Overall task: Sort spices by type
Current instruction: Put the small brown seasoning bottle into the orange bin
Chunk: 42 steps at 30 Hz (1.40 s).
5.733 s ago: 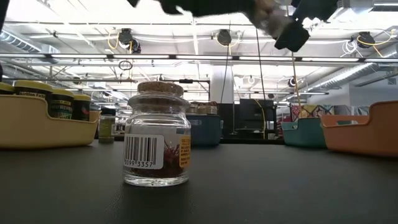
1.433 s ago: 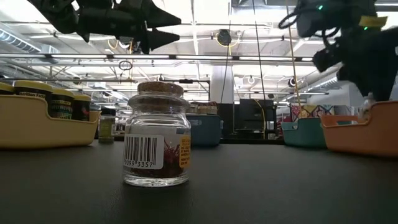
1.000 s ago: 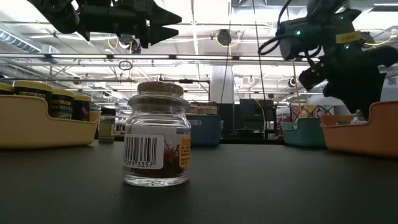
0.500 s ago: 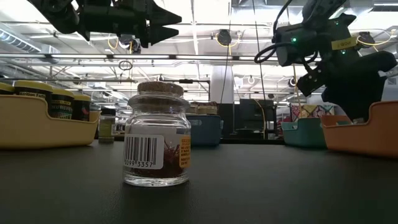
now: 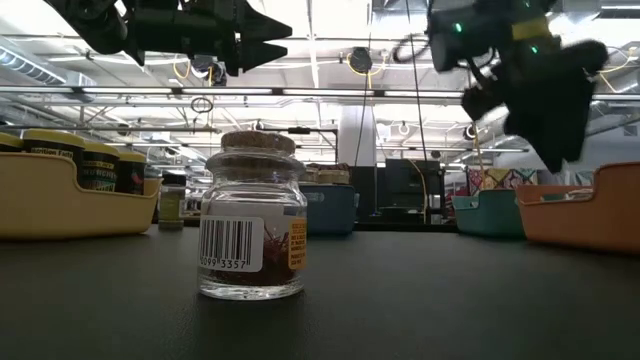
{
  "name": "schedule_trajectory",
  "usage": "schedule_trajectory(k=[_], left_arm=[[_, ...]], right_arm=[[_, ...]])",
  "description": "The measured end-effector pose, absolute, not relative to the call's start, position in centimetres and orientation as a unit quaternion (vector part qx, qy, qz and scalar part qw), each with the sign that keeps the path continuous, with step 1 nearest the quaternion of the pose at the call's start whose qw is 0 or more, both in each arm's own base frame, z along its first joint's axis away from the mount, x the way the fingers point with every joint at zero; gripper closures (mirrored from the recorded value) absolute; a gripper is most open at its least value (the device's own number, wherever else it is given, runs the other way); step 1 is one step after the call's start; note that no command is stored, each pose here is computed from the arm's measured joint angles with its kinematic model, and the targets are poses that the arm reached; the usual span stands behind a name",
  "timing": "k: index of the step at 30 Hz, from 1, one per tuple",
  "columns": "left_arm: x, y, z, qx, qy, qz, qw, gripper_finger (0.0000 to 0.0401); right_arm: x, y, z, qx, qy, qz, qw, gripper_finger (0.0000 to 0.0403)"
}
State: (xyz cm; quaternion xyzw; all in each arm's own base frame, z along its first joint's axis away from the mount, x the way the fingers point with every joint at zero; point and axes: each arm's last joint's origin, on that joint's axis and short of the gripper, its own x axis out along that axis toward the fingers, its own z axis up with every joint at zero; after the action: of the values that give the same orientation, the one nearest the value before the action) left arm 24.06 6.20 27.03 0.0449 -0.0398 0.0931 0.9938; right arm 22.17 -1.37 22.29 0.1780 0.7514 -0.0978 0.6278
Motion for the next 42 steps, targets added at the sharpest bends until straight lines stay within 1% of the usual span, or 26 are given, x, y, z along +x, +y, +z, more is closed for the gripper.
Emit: schedule_trajectory(k=[6, 10, 13, 18, 24, 27, 30, 34, 37, 42], left_arm=[[24.1, 6.2, 27.0, 0.053, -0.040, 0.093, 0.993, 0.0081], [24.1, 6.2, 27.0, 0.051, -0.040, 0.093, 0.994, 0.0081], [24.1, 6.2, 27.0, 0.051, -0.039, 0.093, 0.994, 0.0081], [24.1, 6.2, 27.0, 0.052, -0.038, 0.093, 0.994, 0.0081], [24.1, 6.2, 27.1, 0.066, -0.040, 0.090, 0.993, 0.0081], [24.1, 6.0, 27.1, 0.079, -0.042, 0.058, 0.994, 0.0081], [24.1, 5.6, 27.1, 0.091, -0.046, -0.006, 0.995, 0.0081], [24.3, 5.3, 27.6, 0.095, -0.041, -0.077, 0.992, 0.0081], [24.9, 5.4, 27.7, 0.095, -0.024, -0.093, 0.991, 0.0081], [27.0, 5.9, 26.7, 0.114, 0.012, -0.107, 0.988, 0.0081]], right_arm=[[23.7, -0.9, 25.4, 0.193, 0.713, -0.105, 0.666, 0.0115], [24.2, 0.8, 26.7, 0.214, 0.701, -0.101, 0.672, 0.0115], [24.2, 2.7, 27.0, 0.242, 0.701, -0.107, 0.662, 0.0115], [23.5, 6.6, 27.1, 0.303, 0.715, -0.115, 0.619, 0.0115], [22.2, 11.1, 27.1, 0.355, 0.713, -0.167, 0.581, 0.0115], [21.5, 13.1, 27.0, 0.380, 0.704, -0.193, 0.567, 0.0115], [20.7, 14.7, 26.3, 0.398, 0.700, -0.214, 0.553, 0.0115], [19.6, 16.0, 25.4, 0.400, 0.692, -0.245, 0.549, 0.0115], [19.1, 16.7, 25.0, 0.399, 0.679, -0.253, 0.562, 0.0115], [18.4, 17.9, 23.9, 0.402, 0.680, -0.239, 0.565, 0.0115]])
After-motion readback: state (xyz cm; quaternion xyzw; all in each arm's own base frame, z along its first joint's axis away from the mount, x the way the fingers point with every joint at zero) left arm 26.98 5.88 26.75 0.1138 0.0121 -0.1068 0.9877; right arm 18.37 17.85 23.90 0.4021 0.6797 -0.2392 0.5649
